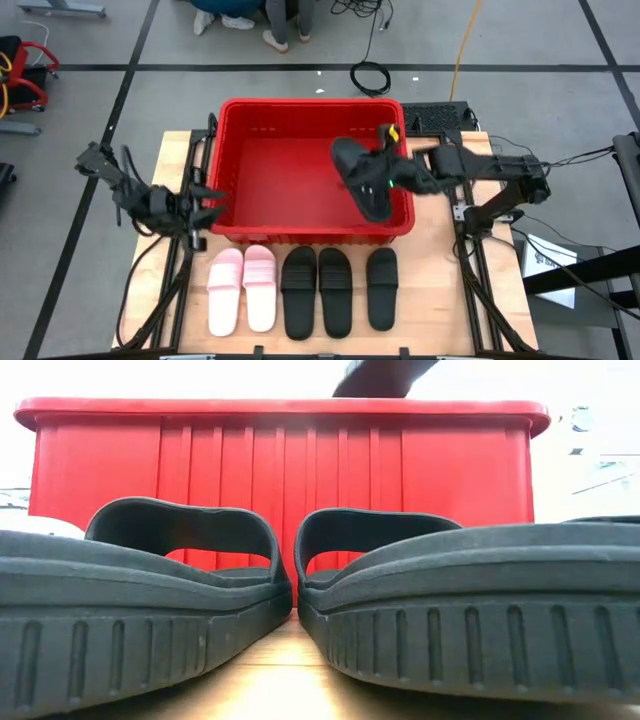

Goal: Pick and place slides into bin
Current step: Put the black slide into the red bin

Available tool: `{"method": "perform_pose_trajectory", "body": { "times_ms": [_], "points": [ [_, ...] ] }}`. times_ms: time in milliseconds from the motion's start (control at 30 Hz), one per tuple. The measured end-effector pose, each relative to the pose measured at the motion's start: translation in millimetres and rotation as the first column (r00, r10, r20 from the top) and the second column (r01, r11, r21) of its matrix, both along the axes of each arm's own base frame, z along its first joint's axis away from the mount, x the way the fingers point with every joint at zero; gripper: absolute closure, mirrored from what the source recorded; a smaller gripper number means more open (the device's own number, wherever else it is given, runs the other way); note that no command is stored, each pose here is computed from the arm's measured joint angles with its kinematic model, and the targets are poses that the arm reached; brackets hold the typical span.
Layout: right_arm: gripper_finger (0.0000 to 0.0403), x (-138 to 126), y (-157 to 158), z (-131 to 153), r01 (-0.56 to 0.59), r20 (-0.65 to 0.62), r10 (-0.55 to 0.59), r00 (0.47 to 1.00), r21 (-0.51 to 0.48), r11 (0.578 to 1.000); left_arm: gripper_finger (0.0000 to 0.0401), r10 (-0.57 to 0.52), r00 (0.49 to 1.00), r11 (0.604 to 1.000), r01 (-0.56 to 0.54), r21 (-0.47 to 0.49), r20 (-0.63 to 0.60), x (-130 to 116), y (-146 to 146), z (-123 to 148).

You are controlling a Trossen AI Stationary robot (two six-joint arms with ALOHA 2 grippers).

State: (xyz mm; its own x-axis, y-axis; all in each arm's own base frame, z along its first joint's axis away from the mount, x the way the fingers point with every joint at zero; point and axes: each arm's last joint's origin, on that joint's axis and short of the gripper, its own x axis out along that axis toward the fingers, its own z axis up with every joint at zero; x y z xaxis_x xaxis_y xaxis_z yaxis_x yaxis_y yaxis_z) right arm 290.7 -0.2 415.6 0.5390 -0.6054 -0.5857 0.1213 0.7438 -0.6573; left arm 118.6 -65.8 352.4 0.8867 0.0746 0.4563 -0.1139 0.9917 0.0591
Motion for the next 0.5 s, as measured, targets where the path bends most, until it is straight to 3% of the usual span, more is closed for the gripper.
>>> {"method": "perform_pose_trajectory", "body": {
  "times_ms": [133,300,500],
  "points": [
    [0.0399,0.3,-30.8,0.3,0.060,0.008,-0.060,0.998,0.040,0.997,0.0274,0.053,0.998,0.999,-0.053,-0.009,0.014,-17.4,19.9,4.5],
    [0.0399,0.6,-62.8,-2.8,0.141,0.025,-0.141,0.990,0.022,0.990,0.0274,0.135,0.991,0.991,-0.134,-0.017,0.020,-33.1,38.6,5.7],
    [0.0399,4.1,-91.1,-33.5,0.184,-0.022,-0.183,0.983,0.039,0.982,0.0274,0.245,0.969,0.969,-0.245,-0.010,0.024,-38.9,51.7,12.8]
  ]
}}
